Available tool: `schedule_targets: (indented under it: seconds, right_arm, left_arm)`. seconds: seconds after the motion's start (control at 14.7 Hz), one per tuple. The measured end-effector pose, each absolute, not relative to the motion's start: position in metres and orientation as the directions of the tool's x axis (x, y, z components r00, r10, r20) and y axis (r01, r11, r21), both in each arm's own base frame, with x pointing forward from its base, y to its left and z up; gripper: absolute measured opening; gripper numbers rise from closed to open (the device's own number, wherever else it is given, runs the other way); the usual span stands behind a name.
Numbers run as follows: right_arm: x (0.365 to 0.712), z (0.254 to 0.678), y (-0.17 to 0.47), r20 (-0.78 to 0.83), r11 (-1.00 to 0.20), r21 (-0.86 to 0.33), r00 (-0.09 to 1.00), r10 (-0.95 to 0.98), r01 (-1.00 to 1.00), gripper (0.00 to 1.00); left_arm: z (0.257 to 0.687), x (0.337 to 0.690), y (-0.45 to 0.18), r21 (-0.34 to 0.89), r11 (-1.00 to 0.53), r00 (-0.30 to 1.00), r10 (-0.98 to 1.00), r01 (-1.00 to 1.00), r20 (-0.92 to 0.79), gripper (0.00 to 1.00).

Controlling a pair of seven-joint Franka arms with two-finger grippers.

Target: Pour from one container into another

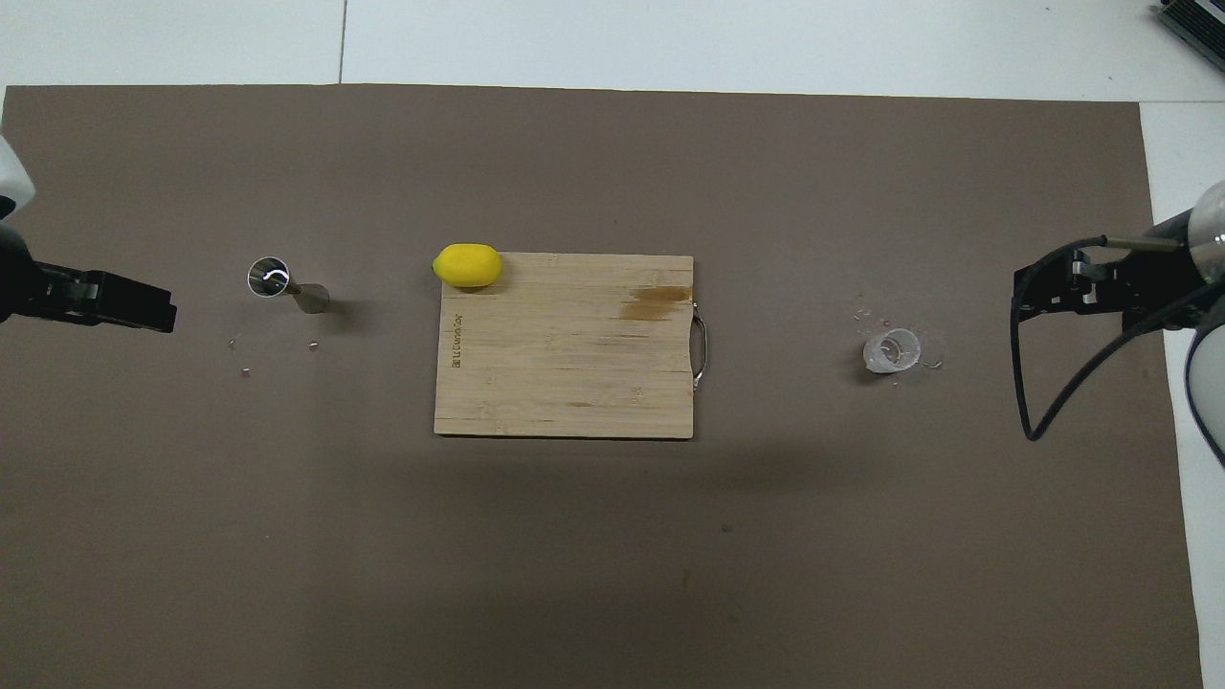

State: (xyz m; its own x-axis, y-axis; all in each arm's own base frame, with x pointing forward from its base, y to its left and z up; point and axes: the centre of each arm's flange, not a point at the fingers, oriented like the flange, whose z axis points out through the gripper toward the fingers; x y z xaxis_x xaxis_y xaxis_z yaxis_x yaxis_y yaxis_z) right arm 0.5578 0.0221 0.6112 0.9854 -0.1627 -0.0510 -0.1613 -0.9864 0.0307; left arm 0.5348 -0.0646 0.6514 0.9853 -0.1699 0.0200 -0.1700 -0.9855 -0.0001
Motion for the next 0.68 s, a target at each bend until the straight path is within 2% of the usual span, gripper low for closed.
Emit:
schedule_targets:
  seconds: [0.68]
  right_arm:
    - [0.5578, 0.6112, 0.0221, -0.051, -0.986, 0.031, 0.985, -0.163, -0.161, 1.0]
  left_arm:
    - [0.6452, 0.5356, -0.0666, 0.0, -0.985, 0.985, -0.173, -0.173, 0.017, 1.0]
